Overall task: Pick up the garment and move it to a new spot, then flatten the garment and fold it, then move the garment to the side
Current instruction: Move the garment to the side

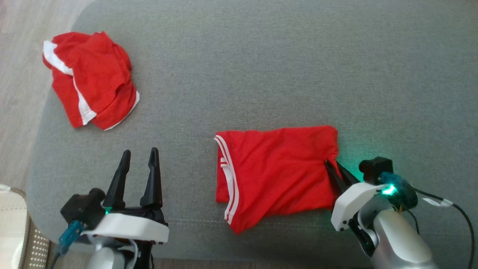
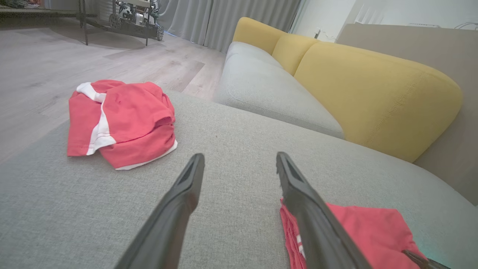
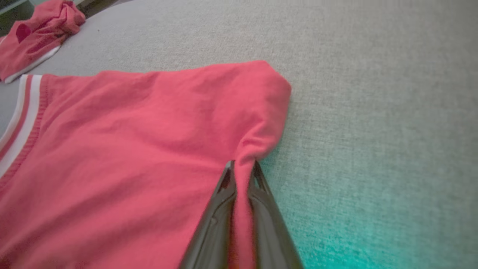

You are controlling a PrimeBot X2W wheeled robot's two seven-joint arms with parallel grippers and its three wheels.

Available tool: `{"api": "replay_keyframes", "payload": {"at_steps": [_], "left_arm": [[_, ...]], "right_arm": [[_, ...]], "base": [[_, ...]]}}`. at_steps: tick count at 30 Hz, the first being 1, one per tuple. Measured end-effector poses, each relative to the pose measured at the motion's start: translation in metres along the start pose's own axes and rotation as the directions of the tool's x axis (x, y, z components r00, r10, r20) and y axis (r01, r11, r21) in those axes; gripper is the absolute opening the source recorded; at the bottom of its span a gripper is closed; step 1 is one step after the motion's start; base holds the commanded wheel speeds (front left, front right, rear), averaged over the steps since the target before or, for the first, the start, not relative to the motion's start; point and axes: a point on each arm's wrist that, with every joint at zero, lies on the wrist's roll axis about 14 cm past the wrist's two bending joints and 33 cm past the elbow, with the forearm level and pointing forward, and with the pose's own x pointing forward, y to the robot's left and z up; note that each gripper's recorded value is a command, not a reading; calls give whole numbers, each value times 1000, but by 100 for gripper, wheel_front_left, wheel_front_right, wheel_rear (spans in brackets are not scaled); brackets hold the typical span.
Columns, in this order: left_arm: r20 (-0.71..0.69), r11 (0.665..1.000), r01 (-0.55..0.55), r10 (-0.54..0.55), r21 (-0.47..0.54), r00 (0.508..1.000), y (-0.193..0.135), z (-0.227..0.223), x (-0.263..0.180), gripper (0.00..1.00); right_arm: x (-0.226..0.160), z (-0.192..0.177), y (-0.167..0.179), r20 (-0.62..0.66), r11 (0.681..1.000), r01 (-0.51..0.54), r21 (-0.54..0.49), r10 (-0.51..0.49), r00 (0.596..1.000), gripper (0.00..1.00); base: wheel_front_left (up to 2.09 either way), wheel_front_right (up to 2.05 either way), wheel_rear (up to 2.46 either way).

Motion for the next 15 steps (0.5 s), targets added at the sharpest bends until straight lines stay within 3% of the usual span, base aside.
{"api": "replay_keyframes", "payload": {"at_steps": [9, 15], "left_arm": [[-26, 998, 69, -69, -5, 997, -19, -10, 14, 100], [-1, 990, 139, -140, 18, 990, -33, -9, 56, 100]], "right_arm": [[5, 37, -13, 86, 968, 22, -250, 0, 996, 0], [26, 82, -56, 123, 919, 95, -383, -51, 991, 0]], "base": [[0, 0, 0], [0, 0, 0]]}}
